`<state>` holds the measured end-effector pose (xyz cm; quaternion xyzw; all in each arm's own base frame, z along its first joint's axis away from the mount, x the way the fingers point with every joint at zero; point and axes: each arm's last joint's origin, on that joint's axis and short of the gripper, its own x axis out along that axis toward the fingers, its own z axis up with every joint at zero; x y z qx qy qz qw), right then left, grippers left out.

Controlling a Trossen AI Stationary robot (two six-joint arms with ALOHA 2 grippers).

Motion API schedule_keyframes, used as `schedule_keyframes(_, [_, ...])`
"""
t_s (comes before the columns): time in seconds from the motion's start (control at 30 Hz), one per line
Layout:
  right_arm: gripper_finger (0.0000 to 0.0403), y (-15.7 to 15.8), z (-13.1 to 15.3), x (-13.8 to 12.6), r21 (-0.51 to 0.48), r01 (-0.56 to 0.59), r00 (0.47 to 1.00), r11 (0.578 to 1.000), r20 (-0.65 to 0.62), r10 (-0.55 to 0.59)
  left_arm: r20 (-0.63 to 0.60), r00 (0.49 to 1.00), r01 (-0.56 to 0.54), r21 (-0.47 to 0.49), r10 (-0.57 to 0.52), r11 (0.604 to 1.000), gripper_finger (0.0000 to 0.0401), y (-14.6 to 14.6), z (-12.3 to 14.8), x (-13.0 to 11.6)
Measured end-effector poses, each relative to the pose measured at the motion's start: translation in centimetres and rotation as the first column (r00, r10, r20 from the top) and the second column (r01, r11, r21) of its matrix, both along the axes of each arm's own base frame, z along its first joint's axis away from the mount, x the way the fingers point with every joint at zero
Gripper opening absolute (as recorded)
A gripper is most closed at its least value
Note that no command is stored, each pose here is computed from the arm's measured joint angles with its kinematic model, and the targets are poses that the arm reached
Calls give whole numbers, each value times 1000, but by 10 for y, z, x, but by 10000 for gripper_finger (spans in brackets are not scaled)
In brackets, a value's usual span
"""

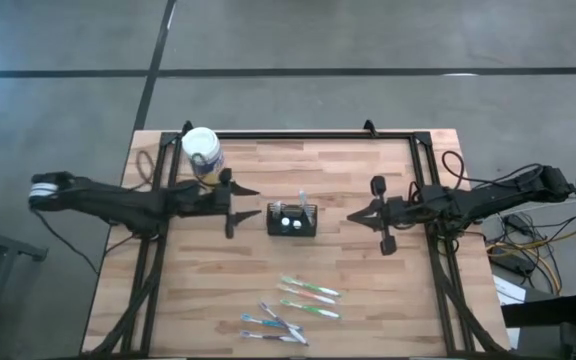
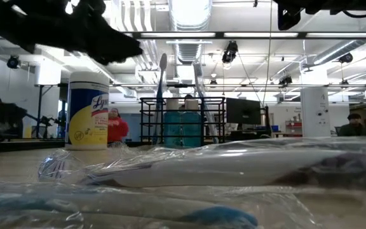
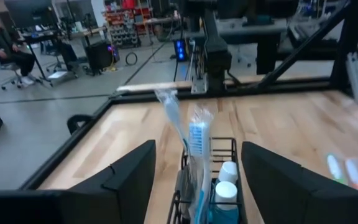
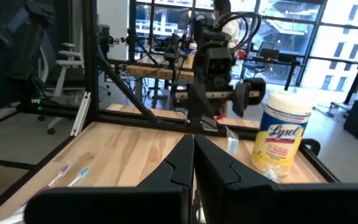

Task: Pick & Place toothbrushing station
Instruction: Put the top green toothbrush into the wire organizer

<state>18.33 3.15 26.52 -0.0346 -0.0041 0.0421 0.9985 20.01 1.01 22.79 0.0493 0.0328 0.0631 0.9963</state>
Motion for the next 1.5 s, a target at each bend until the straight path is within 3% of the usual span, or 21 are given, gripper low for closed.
schedule_keyframes(0.17, [9,-1,1,-3,-13,4,1000,1000,-4,-4,38,999,0,-18,0,1000,231,-1,9,-34])
schedule_keyframes(0.27, [8,-1,1,-3,-13,4,1000,1000,-3,-4,24,1000,4,-27,-3,1000,205,-2,10,-50])
schedule_keyframes(0.5, [8,-1,0,-3,3,4,1000,1000,-6,-4,-48,997,65,1,-65,998,68,-5,8,-78])
schedule_keyframes(0.6, [8,-1,-1,-3,27,4,1000,1000,-13,-4,-8,995,104,12,-104,995,12,-6,4,-88])
schedule_keyframes(0.83, [8,-1,-15,-4,33,6,999,999,-50,-4,91,990,108,-13,-106,994,4,-7,-29,-98])
schedule_keyframes(0.9, [8,-1,-18,-5,33,6,998,999,-55,-4,59,993,108,-34,-106,994,5,-7,-44,-99])
schedule_keyframes(1.17, [8,-1,-31,-7,33,8,996,999,-90,-5,72,990,127,-63,-123,990,4,-7,-61,-102])
schedule_keyframes(1.5, [8,5,-44,-9,211,-81,982,974,-153,115,60,991,127,-71,-123,989,11,-7,-62,-101])
